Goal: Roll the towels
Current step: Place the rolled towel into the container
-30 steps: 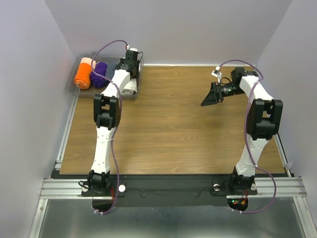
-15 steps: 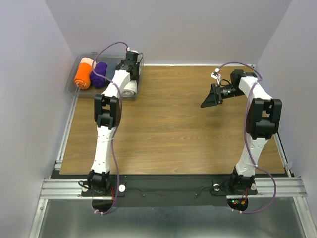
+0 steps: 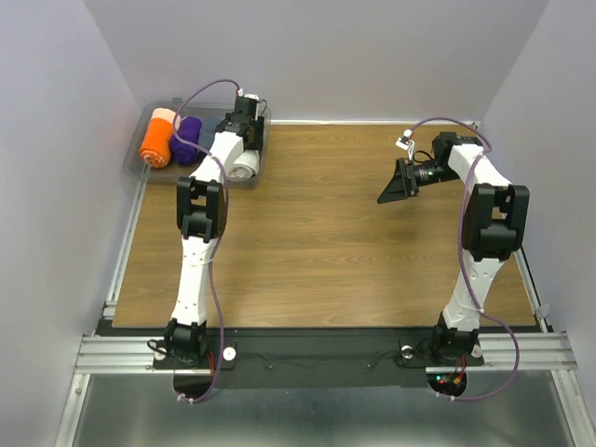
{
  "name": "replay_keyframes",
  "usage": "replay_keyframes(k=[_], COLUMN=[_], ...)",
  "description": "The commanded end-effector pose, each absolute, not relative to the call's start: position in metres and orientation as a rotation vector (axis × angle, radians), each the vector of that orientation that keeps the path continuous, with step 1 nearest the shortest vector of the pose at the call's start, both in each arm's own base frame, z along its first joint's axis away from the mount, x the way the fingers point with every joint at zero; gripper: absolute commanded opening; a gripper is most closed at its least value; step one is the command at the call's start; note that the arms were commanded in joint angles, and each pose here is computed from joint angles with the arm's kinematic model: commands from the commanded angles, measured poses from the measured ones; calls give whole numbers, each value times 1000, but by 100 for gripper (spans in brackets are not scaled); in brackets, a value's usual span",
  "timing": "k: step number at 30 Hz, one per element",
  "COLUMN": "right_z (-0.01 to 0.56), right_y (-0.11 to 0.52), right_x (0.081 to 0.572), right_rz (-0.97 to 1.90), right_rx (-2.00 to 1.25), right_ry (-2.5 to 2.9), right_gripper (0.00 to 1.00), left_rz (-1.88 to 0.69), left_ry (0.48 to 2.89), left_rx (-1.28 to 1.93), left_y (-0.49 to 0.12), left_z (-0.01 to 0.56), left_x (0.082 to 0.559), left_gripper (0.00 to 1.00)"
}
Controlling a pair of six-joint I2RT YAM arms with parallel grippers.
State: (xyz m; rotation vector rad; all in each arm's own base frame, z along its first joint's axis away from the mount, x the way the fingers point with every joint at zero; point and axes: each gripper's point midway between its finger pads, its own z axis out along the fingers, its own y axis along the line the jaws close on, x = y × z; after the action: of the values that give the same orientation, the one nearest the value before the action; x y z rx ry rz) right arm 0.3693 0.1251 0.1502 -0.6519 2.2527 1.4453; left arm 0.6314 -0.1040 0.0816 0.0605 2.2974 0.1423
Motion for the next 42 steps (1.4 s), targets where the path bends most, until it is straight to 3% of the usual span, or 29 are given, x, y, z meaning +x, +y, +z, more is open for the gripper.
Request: replay_keyframes(k=[1,13,21,25,36,42], right_z=[157,168,179,190,232,251], right_y=[125,126,126,127,111,93], right_x=[367,369,371,373,365,356], right_rz=[1471,1477,1458,1439,1222,976], right_rx=[-649,-651,-664,-673,-637,-440], right_ry=[2222,2196,2177,2158,2218,2313], right_gripper=[100,100,100,100,100,100], left_rz=[25,20,28,43,-40,-121], left_ry=[2152,2098,2021,1979,1897,2024], left_rx=[46,59,93,125,285,404], left_y=[-123,-121,-116,-112,-108,-113], left_z=[160,201,257,291,397,363], left_x=[638,630,617,604,502,447], left_gripper=[75,85,98,99,99,99])
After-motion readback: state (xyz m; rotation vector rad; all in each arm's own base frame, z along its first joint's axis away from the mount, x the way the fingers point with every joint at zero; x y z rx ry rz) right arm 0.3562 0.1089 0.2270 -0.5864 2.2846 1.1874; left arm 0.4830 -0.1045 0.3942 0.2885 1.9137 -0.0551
